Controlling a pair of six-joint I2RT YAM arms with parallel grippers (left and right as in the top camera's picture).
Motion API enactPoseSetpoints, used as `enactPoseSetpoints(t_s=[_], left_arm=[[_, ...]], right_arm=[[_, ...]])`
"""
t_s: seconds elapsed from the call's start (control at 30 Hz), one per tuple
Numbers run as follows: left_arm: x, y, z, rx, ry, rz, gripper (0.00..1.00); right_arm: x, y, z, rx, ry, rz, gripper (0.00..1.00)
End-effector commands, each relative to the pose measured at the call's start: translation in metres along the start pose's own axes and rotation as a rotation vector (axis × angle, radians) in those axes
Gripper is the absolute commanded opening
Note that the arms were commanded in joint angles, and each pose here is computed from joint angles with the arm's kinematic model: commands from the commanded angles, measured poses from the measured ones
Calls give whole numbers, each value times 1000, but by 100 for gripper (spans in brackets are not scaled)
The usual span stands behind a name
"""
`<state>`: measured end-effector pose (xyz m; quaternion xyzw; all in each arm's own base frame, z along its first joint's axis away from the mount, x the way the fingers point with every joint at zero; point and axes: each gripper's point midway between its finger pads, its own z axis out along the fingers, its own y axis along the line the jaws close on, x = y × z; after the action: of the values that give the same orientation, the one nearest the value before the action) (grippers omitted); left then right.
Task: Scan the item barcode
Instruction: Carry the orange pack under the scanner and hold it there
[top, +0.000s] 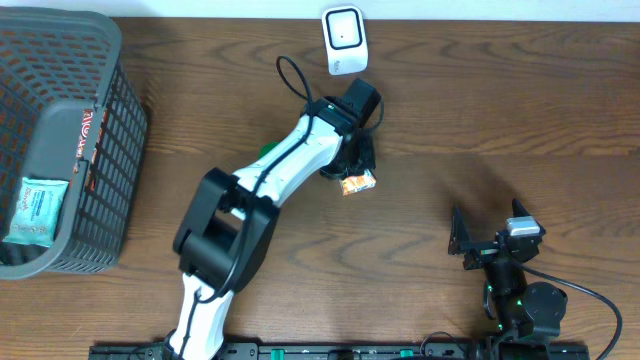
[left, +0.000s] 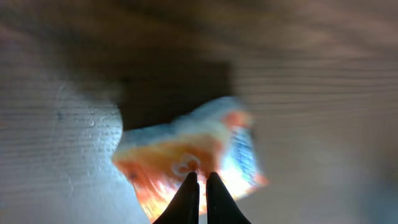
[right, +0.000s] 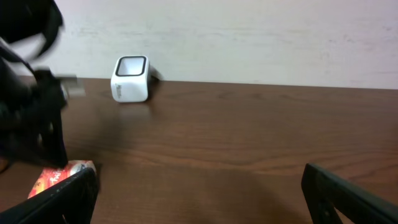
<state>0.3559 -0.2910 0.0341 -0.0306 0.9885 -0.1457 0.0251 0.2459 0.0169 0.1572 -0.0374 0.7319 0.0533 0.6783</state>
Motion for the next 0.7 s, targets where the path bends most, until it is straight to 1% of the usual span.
enactPoseSetpoints(t_s=[0.0, 0.1, 0.2, 0.4, 0.53, 0.67], left_arm=[[21, 28, 37, -87, 112, -18, 8], [24, 34, 42, -102, 129, -27, 7], [15, 32, 31, -83, 103, -34, 7], [-9, 15, -26, 4, -26, -29, 8], [-18, 8, -57, 22, -116, -14, 7], [-21, 3, -64, 23, -150, 1, 7]], right_arm=[[1, 2, 0, -11, 3, 10, 99], [1, 2, 0, -11, 3, 10, 99], [1, 2, 0, -11, 3, 10, 99], [1, 2, 0, -11, 3, 10, 99], [1, 2, 0, -11, 3, 10, 99], [1, 2, 0, -11, 3, 10, 99]])
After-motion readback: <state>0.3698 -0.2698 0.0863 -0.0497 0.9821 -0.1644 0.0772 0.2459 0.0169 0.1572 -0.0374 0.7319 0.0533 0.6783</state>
